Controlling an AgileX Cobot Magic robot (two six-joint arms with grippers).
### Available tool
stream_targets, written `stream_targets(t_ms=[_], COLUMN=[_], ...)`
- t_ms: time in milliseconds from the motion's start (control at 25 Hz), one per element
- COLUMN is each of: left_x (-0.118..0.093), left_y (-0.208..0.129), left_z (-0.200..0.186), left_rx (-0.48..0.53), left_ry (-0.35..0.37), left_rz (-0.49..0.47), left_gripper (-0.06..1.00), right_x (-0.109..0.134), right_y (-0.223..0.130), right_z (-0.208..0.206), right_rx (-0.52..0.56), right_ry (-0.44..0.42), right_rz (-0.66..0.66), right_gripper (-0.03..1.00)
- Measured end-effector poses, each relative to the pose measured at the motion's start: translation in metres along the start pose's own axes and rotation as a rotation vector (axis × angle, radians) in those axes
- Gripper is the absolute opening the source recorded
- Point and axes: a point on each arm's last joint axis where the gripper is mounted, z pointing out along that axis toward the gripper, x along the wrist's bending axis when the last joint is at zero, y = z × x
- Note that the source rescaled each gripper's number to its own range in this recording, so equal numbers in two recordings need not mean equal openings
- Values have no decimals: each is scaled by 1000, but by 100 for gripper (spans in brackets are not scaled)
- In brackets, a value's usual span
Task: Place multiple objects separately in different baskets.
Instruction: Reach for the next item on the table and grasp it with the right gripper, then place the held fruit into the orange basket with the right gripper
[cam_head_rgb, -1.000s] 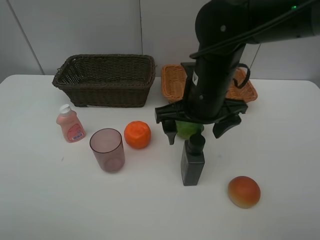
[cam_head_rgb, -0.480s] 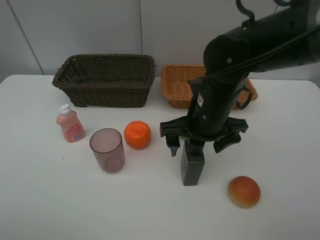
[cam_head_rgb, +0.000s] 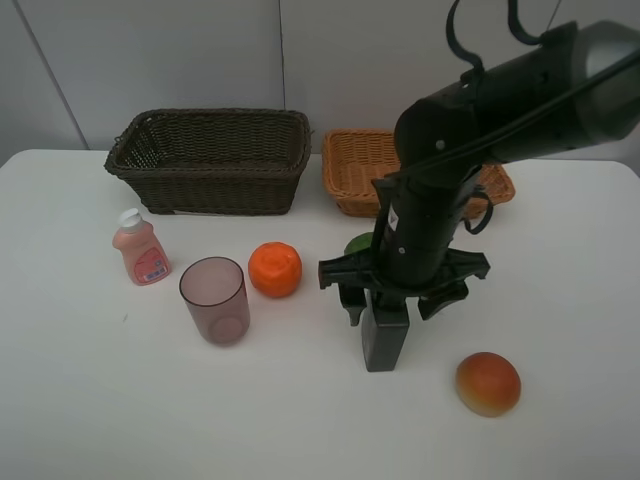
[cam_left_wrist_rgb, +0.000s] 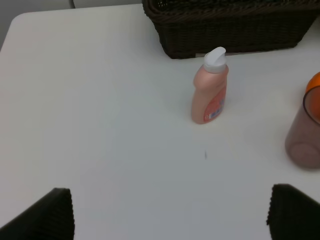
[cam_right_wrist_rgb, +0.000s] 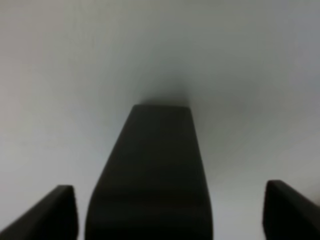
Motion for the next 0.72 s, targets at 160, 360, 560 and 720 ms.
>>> stream_targets(t_ms=[160, 360, 560, 720], left_x=[0, 0, 0, 0], left_y=[0, 0, 0, 0], left_z=[0, 0, 0, 0], left_rx=[0, 0, 0, 0], left_ry=[0, 0, 0, 0], left_rz=[0, 0, 0, 0], left_gripper=[100, 100, 100, 100], right_x=[1, 1, 1, 3], right_y=[0, 0, 0, 4], right_z=[0, 0, 0, -4], right_rx=[0, -1, -1, 3], right_ry=[9, 9, 9, -3], right_rz=[5, 5, 5, 1], right_gripper=[2, 2, 1, 1])
